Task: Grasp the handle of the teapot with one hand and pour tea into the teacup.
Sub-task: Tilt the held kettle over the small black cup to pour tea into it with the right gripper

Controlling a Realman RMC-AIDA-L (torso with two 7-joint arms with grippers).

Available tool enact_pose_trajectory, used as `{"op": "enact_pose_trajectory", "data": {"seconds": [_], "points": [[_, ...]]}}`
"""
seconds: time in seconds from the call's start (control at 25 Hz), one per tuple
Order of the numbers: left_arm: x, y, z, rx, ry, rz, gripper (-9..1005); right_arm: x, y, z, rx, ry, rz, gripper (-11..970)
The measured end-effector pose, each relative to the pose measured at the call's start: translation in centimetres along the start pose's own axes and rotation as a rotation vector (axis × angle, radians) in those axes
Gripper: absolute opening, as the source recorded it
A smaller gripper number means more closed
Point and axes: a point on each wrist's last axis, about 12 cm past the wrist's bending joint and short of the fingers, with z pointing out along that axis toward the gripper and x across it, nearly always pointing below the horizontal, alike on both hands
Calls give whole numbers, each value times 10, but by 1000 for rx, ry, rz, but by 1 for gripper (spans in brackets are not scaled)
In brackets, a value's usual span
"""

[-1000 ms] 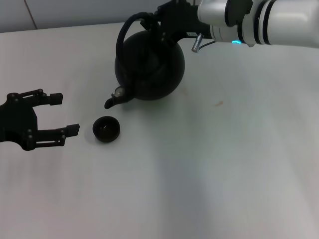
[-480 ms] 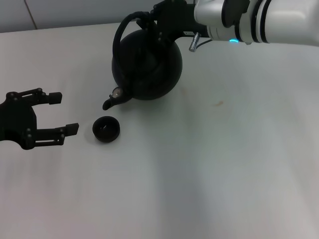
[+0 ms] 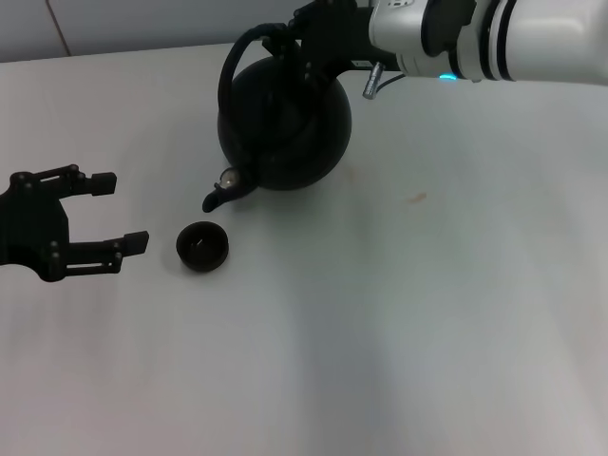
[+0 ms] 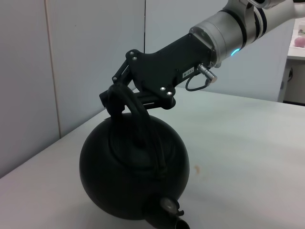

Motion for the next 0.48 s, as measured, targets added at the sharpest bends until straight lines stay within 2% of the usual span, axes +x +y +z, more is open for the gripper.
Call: {"op": "enact_pose_trajectory", "data": {"seconds": [0.48], "points": [[-1,1,0,-1,0,0,849,-3,2,1,-10,7,-33,73]]}}
